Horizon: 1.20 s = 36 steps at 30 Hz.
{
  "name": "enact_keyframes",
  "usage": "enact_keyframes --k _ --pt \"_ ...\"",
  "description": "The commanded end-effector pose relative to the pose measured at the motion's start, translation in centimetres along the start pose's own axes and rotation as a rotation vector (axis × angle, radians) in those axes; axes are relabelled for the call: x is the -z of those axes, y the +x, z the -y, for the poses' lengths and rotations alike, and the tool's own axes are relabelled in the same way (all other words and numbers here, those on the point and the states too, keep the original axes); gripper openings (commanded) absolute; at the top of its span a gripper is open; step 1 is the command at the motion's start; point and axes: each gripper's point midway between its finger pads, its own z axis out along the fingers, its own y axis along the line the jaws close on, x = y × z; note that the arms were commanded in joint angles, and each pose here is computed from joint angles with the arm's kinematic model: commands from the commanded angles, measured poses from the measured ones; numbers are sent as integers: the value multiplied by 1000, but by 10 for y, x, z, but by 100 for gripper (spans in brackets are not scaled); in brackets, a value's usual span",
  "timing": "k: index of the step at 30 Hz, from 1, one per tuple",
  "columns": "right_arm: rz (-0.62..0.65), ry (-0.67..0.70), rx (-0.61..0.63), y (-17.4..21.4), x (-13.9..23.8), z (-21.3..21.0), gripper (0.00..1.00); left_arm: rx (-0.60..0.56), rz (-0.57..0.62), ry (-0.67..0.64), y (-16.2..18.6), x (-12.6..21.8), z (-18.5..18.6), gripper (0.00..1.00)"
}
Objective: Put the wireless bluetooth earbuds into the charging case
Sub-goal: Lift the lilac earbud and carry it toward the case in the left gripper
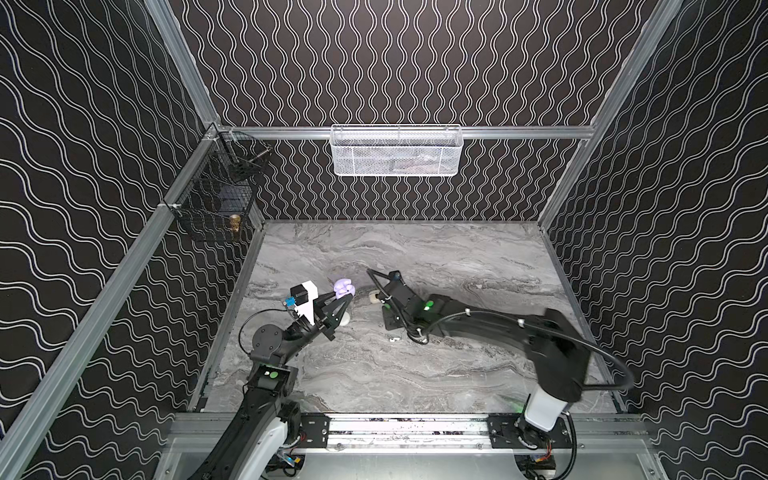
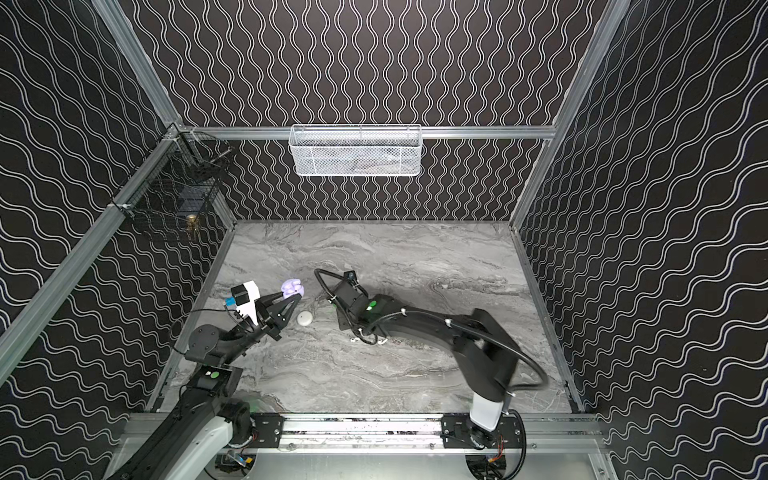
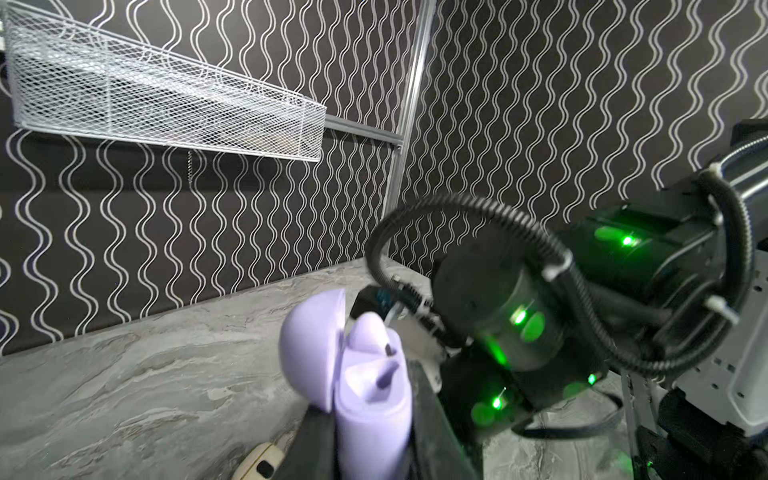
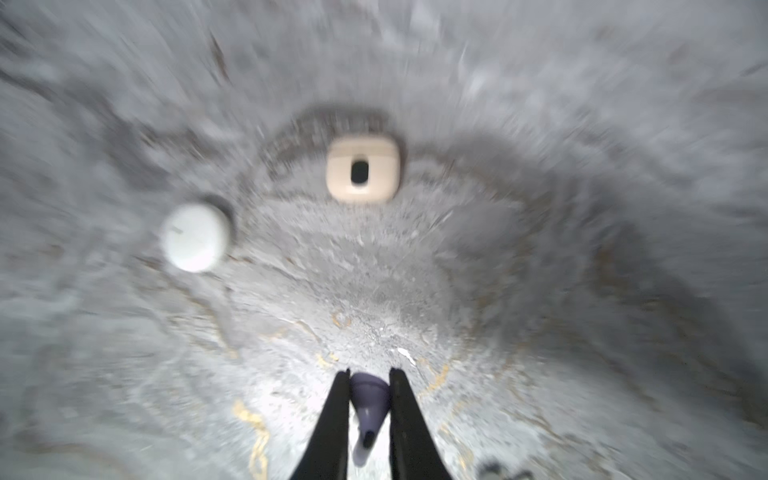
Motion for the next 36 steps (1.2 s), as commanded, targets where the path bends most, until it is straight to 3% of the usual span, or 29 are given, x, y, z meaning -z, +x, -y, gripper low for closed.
enact_keyframes --k 1,6,11,19,23,36 --pt "126 37 -27 -24 32 9 13 -41 67 90 -17 3 19 0" --pt "342 1 -4 -59 107 -11 13 -57 104 147 -23 7 31 0" --pt "562 -119 33 -83 187 -51 13 -73 133 193 -27 12 41 0" --pt "776 -285 111 -96 257 -104 13 -99 162 244 -30 17 52 0" --pt "813 -343 159 -98 264 -130 13 -101 165 249 -31 18 53 0" --pt "802 -366 288 -89 237 -174 14 -99 162 242 -31 18 52 0"
